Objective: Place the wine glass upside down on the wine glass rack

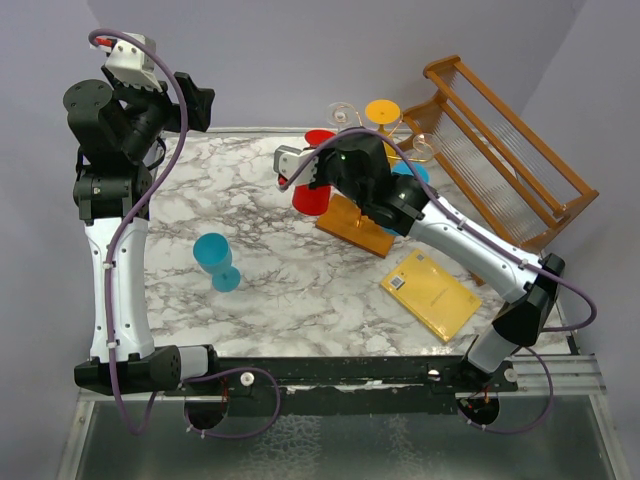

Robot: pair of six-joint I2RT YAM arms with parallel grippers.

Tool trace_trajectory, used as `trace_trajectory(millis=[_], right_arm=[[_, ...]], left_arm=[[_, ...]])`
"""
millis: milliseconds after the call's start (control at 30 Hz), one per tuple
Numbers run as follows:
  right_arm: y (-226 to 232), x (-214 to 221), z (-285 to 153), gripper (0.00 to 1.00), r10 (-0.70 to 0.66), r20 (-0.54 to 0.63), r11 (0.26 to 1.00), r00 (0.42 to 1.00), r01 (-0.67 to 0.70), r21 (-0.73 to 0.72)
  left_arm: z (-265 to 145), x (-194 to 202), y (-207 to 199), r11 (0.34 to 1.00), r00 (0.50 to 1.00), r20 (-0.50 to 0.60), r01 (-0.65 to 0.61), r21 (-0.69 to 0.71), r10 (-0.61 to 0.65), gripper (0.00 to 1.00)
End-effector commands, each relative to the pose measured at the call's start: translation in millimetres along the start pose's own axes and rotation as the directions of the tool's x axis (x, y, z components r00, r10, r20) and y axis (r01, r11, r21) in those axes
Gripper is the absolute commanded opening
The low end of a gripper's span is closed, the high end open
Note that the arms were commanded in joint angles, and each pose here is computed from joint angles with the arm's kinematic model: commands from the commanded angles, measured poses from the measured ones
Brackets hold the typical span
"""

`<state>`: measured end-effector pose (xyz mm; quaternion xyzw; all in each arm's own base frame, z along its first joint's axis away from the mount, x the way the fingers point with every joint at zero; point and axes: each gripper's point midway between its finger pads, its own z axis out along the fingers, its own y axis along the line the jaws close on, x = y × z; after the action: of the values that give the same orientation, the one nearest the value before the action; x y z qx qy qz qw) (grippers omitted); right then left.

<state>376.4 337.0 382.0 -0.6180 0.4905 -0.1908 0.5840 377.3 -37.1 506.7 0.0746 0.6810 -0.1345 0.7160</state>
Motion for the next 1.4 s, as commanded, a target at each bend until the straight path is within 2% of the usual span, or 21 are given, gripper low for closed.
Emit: trace_trajectory(millis=[0,1100,1367], right_arm=[[-4.0,-3.9,-11.4,0.07,0.006,0.023,1.0,1.0,-0.007,0.004],[4.2,12.0,-19.9,0.23,-0.022,-0.036,1.0,0.999,0.022,-0.007],[4.0,15.2,-23.1,0.24,-0.033,-0.048,0.999,0.998,0.032,-0.007]], left_arm=[[-12.2,-24.8,-8.7,0.999,0.997,0.067,-0.043,0.024,0.041,0.91],[-11.5,-23.2,-6.6,0.999,0.997,0.065,-0.051,0.015,0.05,0.91],[-10.2,-21.1,-4.8,0.999,0.997,0.061,-0.052,0.012,0.051,0.91]])
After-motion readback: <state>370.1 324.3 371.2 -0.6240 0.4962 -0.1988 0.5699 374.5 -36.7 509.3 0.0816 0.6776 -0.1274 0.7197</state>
